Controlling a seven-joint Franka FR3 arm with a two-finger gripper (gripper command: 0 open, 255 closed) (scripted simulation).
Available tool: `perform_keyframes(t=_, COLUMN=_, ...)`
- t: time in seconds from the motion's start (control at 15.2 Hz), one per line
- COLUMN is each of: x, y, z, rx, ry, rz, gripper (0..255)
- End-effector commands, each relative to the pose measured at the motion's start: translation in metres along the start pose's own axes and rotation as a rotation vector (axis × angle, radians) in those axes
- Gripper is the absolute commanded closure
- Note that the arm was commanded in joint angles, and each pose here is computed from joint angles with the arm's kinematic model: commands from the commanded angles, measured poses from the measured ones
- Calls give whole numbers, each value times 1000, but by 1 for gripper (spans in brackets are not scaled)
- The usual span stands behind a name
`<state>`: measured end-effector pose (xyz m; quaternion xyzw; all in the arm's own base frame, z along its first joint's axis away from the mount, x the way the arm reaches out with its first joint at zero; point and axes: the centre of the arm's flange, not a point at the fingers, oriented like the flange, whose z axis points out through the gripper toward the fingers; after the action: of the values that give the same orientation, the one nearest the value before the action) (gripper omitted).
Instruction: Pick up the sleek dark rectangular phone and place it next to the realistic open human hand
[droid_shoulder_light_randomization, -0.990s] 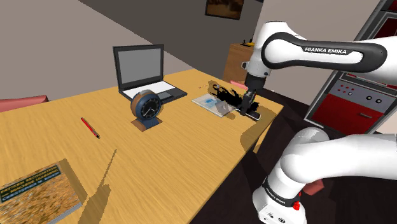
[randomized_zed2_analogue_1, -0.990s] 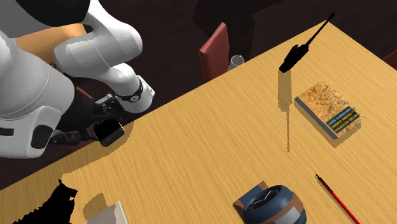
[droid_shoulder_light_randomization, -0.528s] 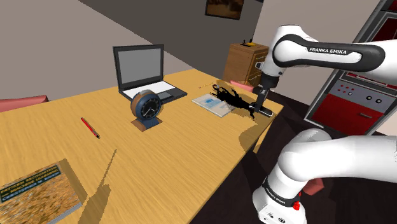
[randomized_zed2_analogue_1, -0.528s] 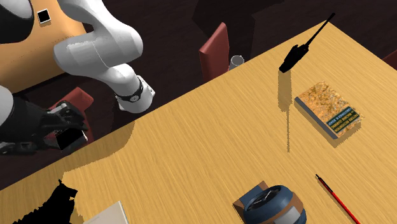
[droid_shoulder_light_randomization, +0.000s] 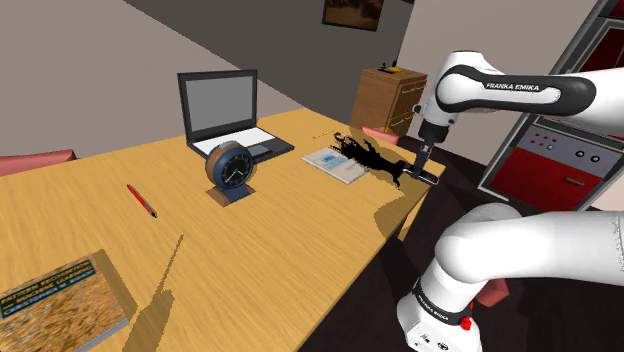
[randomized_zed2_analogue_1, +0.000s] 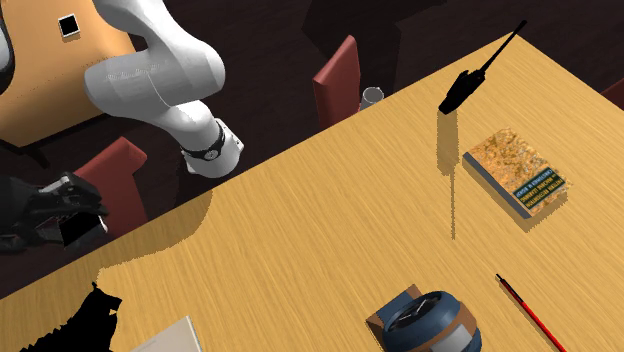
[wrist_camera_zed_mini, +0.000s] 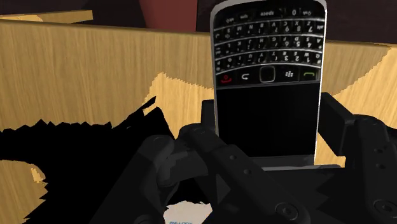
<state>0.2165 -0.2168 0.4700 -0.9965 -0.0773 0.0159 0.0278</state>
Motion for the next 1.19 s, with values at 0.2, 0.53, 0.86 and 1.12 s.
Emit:
perform_keyframes(t=0.2, x=0, y=1, z=26, rx=0, ry=0, rz=0, gripper=255)
perform_keyframes(t=0.53, x=1, y=3, z=53, rx=0, ry=0, rz=0, gripper=255)
perform_keyframes(t=0.86, x=2, y=4, z=79, rx=0, ry=0, rz=0, gripper=255)
perform_keyframes(t=1.12, x=2, y=6, z=100, rx=0, ry=0, rz=0, gripper=255)
